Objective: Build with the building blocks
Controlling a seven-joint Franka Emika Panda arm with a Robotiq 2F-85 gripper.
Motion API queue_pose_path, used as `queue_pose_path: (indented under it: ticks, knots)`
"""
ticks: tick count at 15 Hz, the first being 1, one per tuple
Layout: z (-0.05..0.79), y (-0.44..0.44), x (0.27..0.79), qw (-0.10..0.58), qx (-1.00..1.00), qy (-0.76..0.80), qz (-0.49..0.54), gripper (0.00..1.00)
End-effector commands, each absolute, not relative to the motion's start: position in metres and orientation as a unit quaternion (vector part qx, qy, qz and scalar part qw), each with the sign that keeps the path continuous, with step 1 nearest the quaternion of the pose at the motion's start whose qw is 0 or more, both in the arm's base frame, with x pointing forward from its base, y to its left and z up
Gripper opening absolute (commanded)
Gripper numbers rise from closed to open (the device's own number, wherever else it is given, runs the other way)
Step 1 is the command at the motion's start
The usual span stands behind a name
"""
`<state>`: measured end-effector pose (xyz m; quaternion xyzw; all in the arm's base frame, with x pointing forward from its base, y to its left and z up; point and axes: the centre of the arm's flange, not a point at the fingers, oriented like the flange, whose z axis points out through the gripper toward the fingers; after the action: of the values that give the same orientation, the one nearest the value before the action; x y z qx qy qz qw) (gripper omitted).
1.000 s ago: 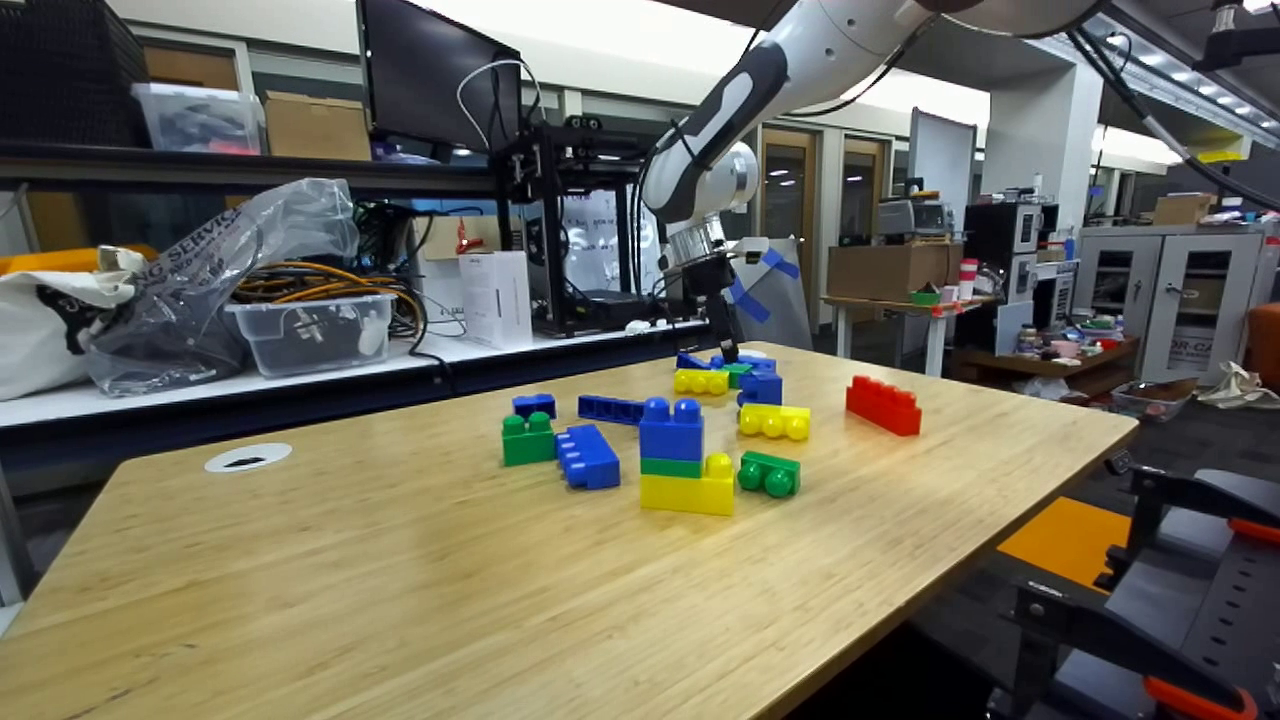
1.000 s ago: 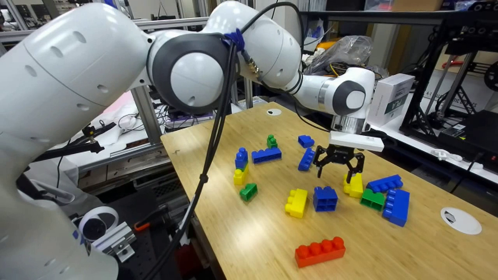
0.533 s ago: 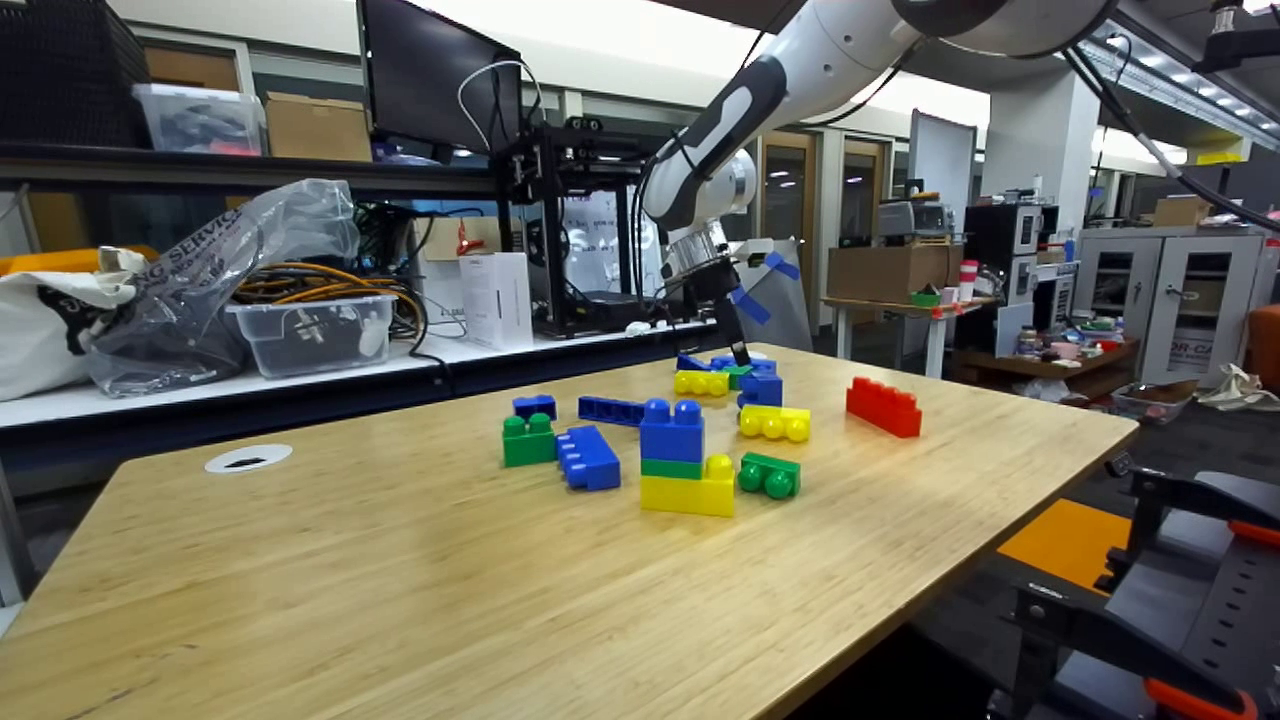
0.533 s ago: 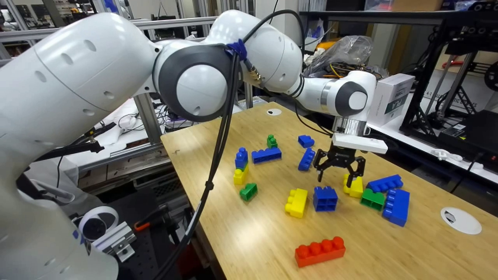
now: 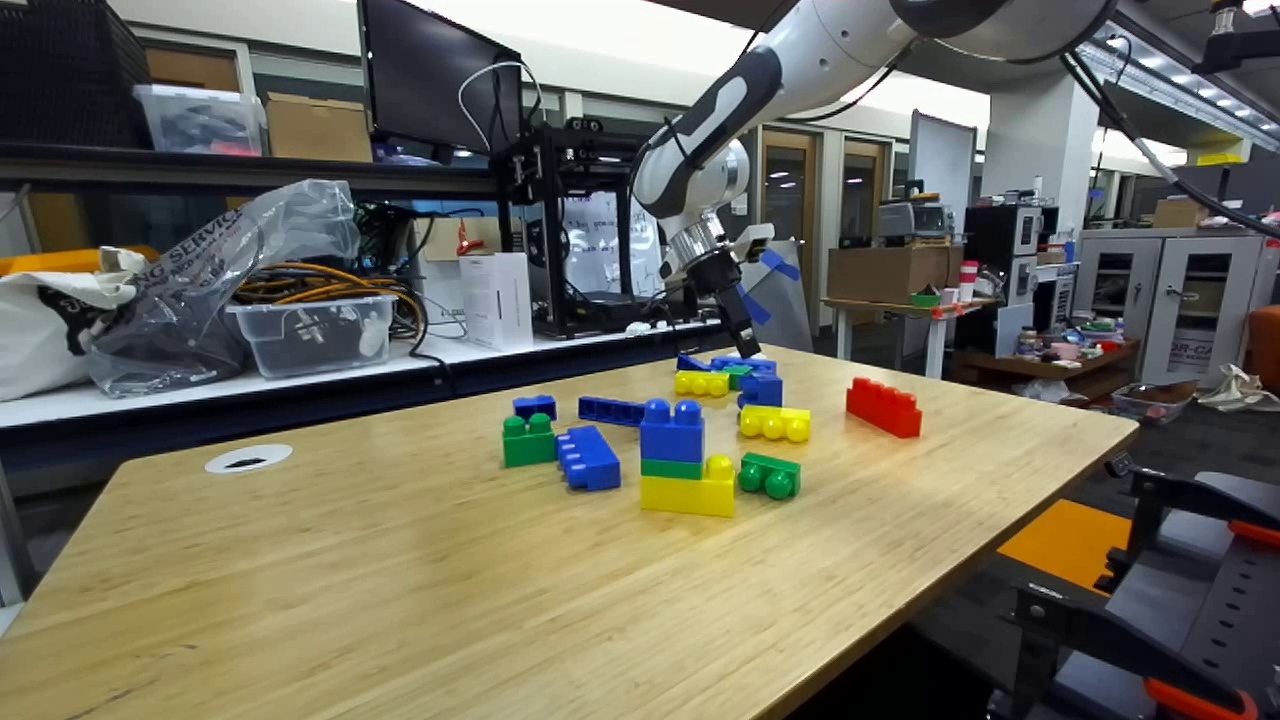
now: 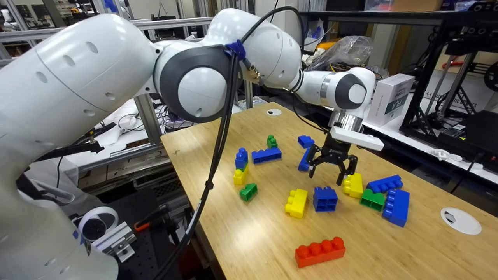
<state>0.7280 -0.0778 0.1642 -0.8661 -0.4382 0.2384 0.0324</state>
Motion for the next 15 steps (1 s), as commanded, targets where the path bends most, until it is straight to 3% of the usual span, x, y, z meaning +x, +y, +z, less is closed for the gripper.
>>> queue_pose_path:
  ticks: [1,10,11,15]
  knots:
    - [0.169,-0.076,0.730,0.046,-0.861,-0.453,0.228,1.00]
    - [0.163,-0.075,0.708,0.046,-0.878,-0.427,0.213,1.00]
    - [0.155,-0.074,0.730,0.031,-0.871,-0.438,0.219,1.00]
    - [0.156,-0.075,0.727,0.036,-0.873,-0.433,0.220,1.00]
